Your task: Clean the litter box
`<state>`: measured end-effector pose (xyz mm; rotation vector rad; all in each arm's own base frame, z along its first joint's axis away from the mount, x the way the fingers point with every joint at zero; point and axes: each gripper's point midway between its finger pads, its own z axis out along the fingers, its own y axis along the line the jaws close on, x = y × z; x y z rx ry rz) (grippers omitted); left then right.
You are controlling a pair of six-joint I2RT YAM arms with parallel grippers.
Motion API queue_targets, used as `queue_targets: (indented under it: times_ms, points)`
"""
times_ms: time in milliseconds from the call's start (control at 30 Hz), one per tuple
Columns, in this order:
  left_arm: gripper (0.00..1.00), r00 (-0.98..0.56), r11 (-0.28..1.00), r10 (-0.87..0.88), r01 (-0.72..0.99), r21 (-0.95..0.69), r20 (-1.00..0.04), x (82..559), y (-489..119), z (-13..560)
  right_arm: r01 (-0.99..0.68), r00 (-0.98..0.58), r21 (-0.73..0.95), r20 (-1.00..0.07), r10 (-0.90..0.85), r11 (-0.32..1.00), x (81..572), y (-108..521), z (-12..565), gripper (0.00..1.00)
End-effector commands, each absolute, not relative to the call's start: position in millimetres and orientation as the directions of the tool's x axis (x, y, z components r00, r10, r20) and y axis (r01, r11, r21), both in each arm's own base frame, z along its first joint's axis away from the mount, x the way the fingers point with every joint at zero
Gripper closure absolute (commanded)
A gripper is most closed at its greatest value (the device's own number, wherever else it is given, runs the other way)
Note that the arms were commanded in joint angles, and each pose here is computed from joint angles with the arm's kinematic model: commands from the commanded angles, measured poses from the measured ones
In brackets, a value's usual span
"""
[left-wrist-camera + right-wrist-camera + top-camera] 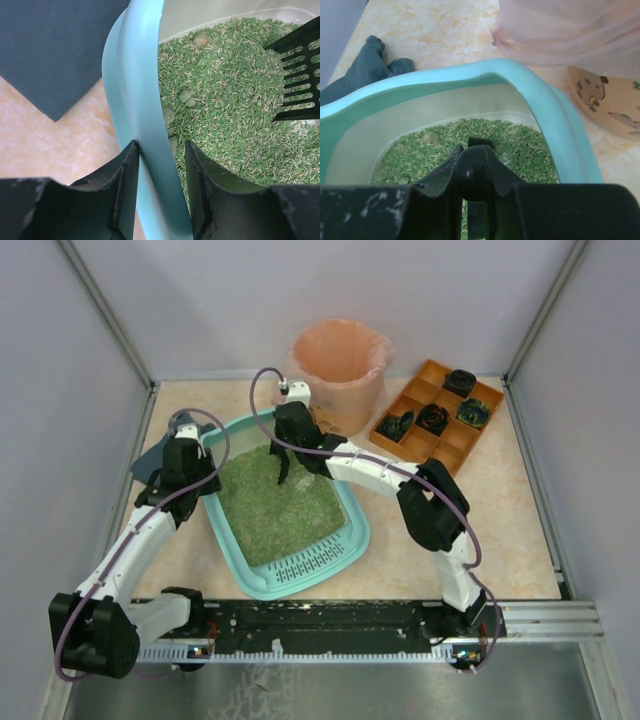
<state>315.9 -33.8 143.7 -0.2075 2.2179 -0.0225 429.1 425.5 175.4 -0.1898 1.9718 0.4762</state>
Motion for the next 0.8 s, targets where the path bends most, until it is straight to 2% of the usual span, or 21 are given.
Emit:
queue_targets:
  times_ms: [0,200,433,767]
  points:
    - [0.59,-0.619,0.99,-0.139,-0.062,-0.128,-0.773,319,-50,138,-0.376,-0.544,0.468,-0.81,0.218,0.8,405,452,182,1.0]
    - [0.61,-0.637,0.99,-0.131,-0.05,-0.129,-0.759,319,-52,134,-0.342,-0.645,0.574,-0.719,0.258,0.744,391,463,156,1.0]
    - [0.67,-0.653,0.991,-0.119,-0.027,-0.134,-0.748,320,-56,131,-0.284,-0.793,0.724,-0.546,0.271,0.629,360,496,122,1.0]
    - [0.72,-0.666,0.99,-0.106,-0.003,-0.139,-0.738,320,-61,128,-0.252,-0.865,0.808,-0.435,0.251,0.532,317,525,111,1.0]
